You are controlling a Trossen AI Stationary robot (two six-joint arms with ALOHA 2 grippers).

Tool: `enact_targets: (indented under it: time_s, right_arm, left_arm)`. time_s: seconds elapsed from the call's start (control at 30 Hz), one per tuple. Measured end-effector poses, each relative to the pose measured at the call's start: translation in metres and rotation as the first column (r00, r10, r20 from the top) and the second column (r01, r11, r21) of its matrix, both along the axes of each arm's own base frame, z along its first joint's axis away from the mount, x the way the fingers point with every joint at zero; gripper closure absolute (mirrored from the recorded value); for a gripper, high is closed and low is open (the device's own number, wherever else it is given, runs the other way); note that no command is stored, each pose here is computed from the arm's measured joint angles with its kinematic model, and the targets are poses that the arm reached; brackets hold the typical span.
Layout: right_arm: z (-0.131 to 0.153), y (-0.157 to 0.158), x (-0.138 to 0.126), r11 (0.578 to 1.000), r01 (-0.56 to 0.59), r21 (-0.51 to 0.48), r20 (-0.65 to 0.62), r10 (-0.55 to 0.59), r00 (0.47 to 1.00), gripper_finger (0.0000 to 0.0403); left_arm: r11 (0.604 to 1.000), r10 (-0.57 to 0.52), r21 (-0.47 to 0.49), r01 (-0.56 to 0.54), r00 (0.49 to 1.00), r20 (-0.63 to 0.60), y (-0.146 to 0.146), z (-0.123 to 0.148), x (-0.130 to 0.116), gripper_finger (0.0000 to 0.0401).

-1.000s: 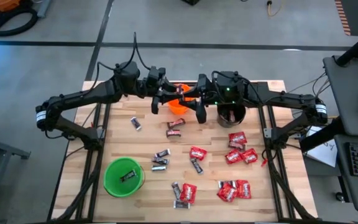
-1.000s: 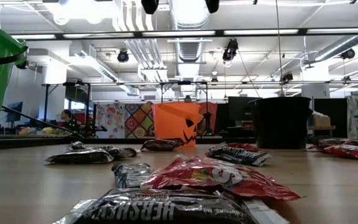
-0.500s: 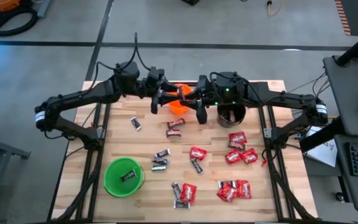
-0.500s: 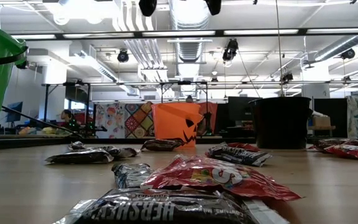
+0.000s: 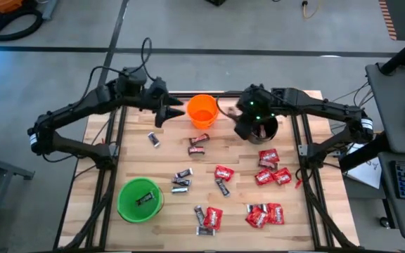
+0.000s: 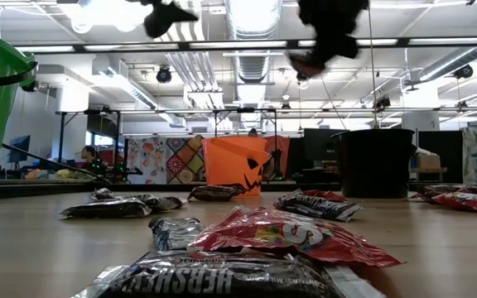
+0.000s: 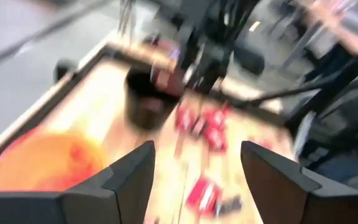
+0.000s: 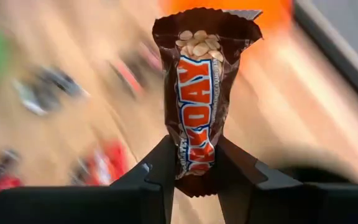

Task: Sort candy
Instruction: Put the brown chocolate into the black bucket, then put the red candy into the orange bucket

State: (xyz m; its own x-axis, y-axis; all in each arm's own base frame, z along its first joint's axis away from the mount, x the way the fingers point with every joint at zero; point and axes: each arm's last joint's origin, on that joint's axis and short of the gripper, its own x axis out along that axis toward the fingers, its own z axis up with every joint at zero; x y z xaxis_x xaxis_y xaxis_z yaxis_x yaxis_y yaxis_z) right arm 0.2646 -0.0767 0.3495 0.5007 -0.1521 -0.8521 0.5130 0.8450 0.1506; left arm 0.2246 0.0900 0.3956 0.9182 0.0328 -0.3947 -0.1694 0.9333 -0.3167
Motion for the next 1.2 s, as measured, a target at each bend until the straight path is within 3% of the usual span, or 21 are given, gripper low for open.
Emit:
enact_targets:
  time_s: [0.07,0.13,0.23,0.4,0.73,0.83,0.97,1.07,1.2]
  right_arm:
    - [-0.009,-0.003,-0.014,0.992,0.118,0.055,-0.165,-0.107,0.98,0.0315]
    - [-0.016,-0.005,-0.028,0.963,0.251,0.103,-0.321,-0.207,0.924,0.0312]
    - [-0.02,-0.007,-0.041,0.911,0.407,0.065,-0.45,-0.337,0.827,0.0306]
    - [-0.019,-0.01,-0.042,0.904,0.426,-0.025,-0.436,-0.393,0.809,0.0283]
    - [-0.019,-0.011,-0.038,0.888,0.458,-0.024,-0.406,-0.428,0.808,0.0211]
    - [-0.019,-0.007,-0.032,0.921,0.382,0.08,-0.372,-0.328,0.868,0.0189]
    - [-0.015,0.006,-0.012,0.95,0.156,0.269,-0.194,-0.105,0.975,0.0172]
    - [-0.01,0.023,0.006,0.961,-0.037,0.273,-0.042,0.05,0.998,0.0168]
    - [-0.008,0.055,0.024,0.947,-0.265,0.184,0.064,0.257,0.964,0.0173]
  left_arm:
    - [0.999,0.039,-0.016,-0.041,0.995,-0.09,-0.001,-0.007,-0.006,0.018]
    - [0.996,0.078,-0.022,-0.083,0.981,-0.18,-0.002,-0.013,-0.011,0.018]
    - [0.992,0.113,-0.027,-0.126,0.95,-0.29,-0.003,-0.023,-0.016,0.018]
    - [0.99,0.113,-0.04,-0.136,0.928,-0.356,-0.002,-0.03,-0.016,0.018]
    - [0.99,0.113,-0.041,-0.136,0.926,-0.36,-0.002,-0.031,-0.015,0.018]
    - [0.991,0.109,-0.034,-0.13,0.926,-0.361,-0.002,-0.031,-0.015,0.018]
    - [0.997,0.077,0.013,-0.078,0.929,-0.362,-0.003,-0.031,-0.014,0.018]
    - [0.999,0.043,0.019,-0.039,0.933,-0.358,-0.003,-0.031,-0.014,0.018]
    - [1.0,0.0,0.001,0.0,0.938,-0.347,-0.005,-0.03,-0.014,0.018]
